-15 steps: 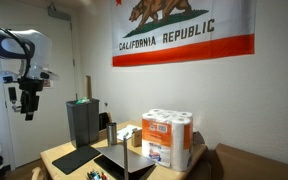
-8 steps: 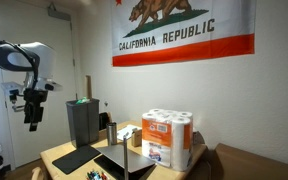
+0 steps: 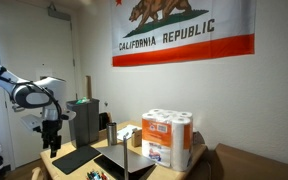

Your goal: Open the laptop

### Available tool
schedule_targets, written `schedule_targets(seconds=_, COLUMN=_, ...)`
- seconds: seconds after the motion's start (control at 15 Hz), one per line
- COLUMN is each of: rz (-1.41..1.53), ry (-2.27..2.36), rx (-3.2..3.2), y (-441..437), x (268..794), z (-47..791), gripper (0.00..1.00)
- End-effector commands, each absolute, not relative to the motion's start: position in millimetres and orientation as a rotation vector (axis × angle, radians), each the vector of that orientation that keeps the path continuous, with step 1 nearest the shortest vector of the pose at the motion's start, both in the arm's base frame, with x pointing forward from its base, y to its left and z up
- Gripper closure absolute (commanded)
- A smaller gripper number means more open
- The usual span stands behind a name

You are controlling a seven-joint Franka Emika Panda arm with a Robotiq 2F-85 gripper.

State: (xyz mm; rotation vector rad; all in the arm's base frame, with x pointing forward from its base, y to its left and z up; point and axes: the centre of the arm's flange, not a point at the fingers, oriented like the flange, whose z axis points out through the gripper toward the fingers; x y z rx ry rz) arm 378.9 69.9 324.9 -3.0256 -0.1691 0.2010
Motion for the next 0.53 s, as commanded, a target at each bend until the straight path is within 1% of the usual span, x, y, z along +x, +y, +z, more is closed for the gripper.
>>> schedule_targets(seconds=0.0, rz=0.138, ry=-0.209, rx=-3.065, y=77, x=416, z=280, gripper=0.00)
schedule_targets(seconds=0.47, rz=-0.007, ry=-0.311, rx=-3.173, y=96, x=464, z=217, gripper=0.00)
